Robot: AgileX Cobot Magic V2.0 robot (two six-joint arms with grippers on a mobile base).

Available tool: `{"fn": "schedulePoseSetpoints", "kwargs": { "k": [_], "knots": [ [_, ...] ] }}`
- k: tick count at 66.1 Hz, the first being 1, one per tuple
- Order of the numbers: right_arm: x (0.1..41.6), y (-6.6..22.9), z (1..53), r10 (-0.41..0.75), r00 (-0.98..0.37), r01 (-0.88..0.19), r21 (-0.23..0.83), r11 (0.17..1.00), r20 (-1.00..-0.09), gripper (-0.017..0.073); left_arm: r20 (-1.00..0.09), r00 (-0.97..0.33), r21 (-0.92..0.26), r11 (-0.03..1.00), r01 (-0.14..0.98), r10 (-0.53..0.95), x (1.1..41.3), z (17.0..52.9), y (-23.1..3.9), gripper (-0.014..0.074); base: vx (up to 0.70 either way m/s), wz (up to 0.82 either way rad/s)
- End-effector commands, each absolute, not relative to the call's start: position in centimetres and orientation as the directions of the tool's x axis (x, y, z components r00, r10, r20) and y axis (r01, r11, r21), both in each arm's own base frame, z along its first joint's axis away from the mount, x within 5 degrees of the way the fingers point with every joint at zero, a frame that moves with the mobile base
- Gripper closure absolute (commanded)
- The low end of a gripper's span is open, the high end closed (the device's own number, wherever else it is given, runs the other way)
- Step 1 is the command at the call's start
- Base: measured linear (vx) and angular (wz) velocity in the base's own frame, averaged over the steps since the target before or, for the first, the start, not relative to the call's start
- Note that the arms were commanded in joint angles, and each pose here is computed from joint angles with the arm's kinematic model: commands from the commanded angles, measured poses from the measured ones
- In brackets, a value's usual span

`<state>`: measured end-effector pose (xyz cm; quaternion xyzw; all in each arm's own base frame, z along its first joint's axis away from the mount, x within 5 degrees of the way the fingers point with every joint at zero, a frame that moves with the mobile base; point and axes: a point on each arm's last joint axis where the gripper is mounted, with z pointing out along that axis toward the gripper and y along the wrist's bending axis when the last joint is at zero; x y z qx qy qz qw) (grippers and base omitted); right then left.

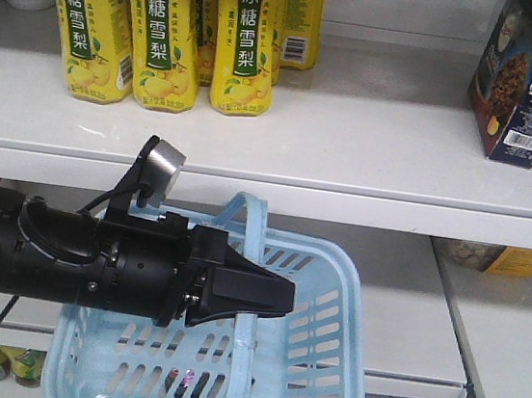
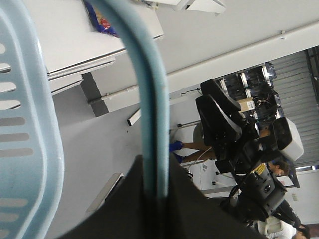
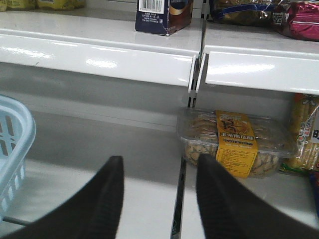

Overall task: Left arm holds basket, right arm returns cookies
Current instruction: 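Lower the left gripper with the basket down and away from view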

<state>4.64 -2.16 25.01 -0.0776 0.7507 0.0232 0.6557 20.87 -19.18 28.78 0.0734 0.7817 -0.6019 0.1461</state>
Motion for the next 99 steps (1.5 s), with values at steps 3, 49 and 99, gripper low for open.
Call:
{"fn": "schedulePoseSetpoints", "kwargs": {
  "k": [3,49,99],
  "knots": [
    [4.5,-1.9,26.4,-0.098,-0.031,-0.186,-0.091,0.978,-0.995,0.0494,-0.357,-0.927,-0.928,0.160,0.337,-0.117,20.7,31.9,-19.1,0.0596,0.00,0.00],
    [4.5,-1.8,26.5,-0.094,-0.021,-0.198,-0.088,0.976,-0.995,0.0570,-0.357,-0.927,-0.928,0.160,0.337,-0.117,20.7,31.9,-19.1,0.0596,0.00,0.00],
    [4.5,-1.8,26.5,-0.096,-0.022,-0.196,-0.090,0.976,-0.995,0.0570,-0.602,-0.783,-0.775,0.352,0.525,-0.156,9.8,29.9,-13.0,0.0596,0.00,0.00]
  ]
}}
